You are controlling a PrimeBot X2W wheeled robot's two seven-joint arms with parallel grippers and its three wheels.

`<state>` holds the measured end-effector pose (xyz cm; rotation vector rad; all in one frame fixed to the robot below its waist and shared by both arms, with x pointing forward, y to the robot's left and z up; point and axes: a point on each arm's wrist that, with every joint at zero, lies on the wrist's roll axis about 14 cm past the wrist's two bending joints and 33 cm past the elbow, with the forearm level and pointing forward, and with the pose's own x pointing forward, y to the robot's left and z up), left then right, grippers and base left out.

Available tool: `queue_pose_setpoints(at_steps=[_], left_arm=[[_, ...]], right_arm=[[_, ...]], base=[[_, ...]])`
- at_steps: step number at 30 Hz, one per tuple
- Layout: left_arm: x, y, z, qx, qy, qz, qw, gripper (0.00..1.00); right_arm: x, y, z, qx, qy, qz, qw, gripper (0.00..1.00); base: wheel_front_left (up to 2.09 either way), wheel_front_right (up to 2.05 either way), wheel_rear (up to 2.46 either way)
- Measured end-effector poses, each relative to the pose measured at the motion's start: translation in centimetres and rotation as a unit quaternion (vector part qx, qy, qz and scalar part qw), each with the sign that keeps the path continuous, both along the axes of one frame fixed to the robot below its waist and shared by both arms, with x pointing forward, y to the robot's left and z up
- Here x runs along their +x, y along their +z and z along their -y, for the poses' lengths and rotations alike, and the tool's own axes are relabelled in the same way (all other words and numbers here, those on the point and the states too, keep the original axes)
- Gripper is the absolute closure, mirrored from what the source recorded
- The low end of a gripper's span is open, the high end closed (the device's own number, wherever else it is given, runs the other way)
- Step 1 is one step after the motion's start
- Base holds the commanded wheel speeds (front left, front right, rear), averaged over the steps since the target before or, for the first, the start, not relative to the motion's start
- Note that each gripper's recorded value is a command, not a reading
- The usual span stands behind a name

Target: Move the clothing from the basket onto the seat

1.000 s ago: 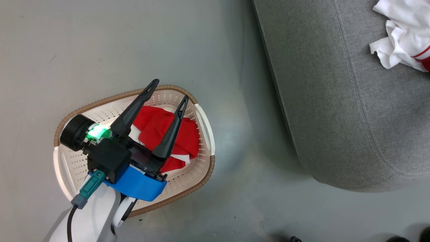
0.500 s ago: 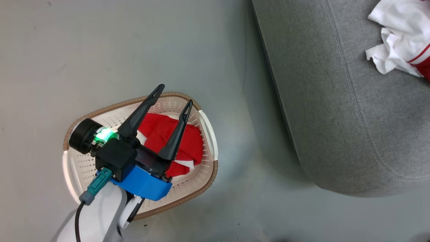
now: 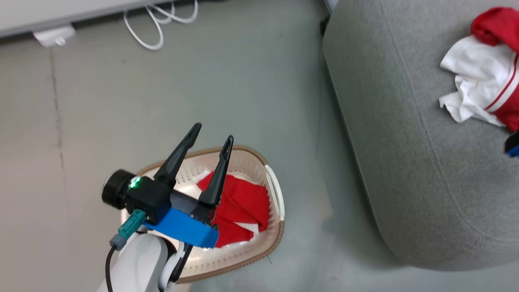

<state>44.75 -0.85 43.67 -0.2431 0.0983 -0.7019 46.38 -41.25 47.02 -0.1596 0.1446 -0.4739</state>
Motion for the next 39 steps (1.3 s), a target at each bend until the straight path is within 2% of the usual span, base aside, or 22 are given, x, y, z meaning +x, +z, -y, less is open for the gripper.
queue_pose_setpoints(at_steps=[11, 26, 32, 39], left_arm=[[-2.9, 2.4, -5.6, 0.014, 0.102, -0.001, 0.995, 0.0], [-7.4, 4.3, -13.1, 0.009, 0.225, 0.009, 0.974, 0.0], [-8.5, 3.9, -15.4, 0.013, 0.259, 0.002, 0.966, 0.0], [-9.0, 3.5, -16.6, 0.016, 0.278, -0.003, 0.96, 0.0]], right_arm=[[-2.0, 3.2, -7.8, 0.022, 0.098, 0.051, 0.994, 0.0], [-6.5, 7.0, -17.8, 0.048, 0.207, 0.096, 0.972, 0.0], [-7.7, 7.3, -20.3, 0.056, 0.234, 0.099, 0.966, 0.0], [-8.3, 6.7, -21.0, 0.071, 0.24, 0.094, 0.964, 0.0]], base=[[0.0, 0.0, 0.0], [0.0, 0.0, 0.0], [0.0, 0.0, 0.0], [0.0, 0.0, 0.0]])
